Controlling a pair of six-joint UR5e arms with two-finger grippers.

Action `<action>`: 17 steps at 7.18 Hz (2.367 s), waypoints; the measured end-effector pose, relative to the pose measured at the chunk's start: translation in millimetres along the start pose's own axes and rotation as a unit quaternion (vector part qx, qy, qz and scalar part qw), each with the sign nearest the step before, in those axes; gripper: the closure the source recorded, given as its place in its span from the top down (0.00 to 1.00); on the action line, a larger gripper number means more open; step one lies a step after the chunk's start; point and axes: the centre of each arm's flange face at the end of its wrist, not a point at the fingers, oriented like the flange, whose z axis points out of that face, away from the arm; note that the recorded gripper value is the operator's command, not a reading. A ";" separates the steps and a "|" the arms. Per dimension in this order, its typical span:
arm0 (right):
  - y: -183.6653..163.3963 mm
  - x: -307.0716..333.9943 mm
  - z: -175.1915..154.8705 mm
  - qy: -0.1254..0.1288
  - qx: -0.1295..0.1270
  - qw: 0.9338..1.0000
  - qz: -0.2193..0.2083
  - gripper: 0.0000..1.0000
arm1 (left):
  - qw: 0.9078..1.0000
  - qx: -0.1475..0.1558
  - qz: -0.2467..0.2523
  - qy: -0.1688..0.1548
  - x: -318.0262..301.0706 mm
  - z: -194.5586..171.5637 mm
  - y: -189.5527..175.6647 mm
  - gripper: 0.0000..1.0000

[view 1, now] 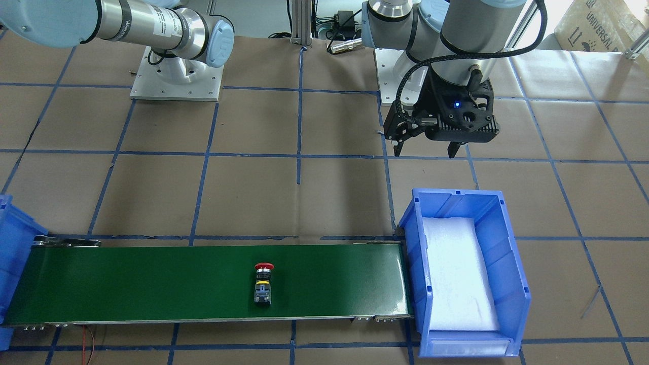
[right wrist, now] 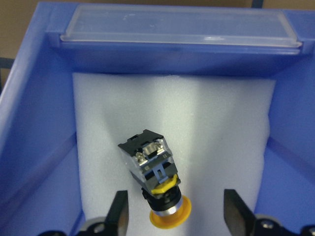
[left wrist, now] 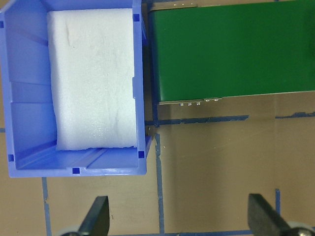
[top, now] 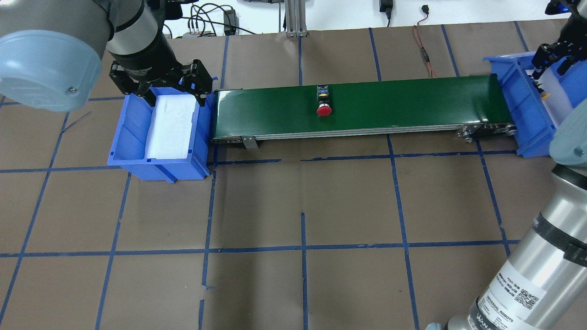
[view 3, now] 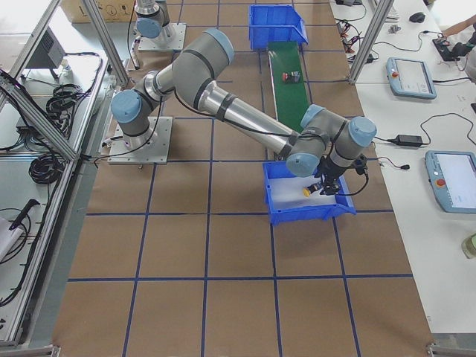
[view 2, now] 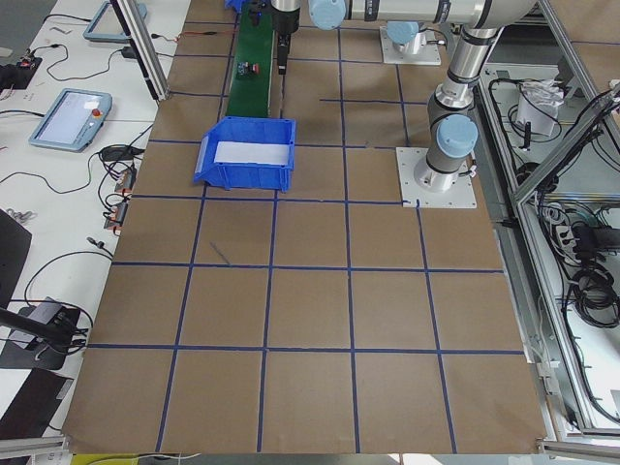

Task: Transport two buttons from left to right
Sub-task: 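Carry the yellow button into the far blue bin and release it, then move the right gripper back over the belt toward the red button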

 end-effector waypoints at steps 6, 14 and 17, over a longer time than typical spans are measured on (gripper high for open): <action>-21.0 -145.9 -110.5 0.023 0.051 0.997 -0.058 1.00 | 1.000 0.000 0.000 0.000 0.0 0.0 0.0 1.00; -36.1 -305.8 -130.7 0.023 0.041 0.998 -0.050 1.00 | 1.000 0.000 0.000 0.000 -0.5 0.0 -0.1 1.00; -41.2 -363.9 -112.4 0.018 0.031 0.998 -0.047 1.00 | 1.000 0.000 -0.001 0.000 -0.8 0.1 -0.2 1.00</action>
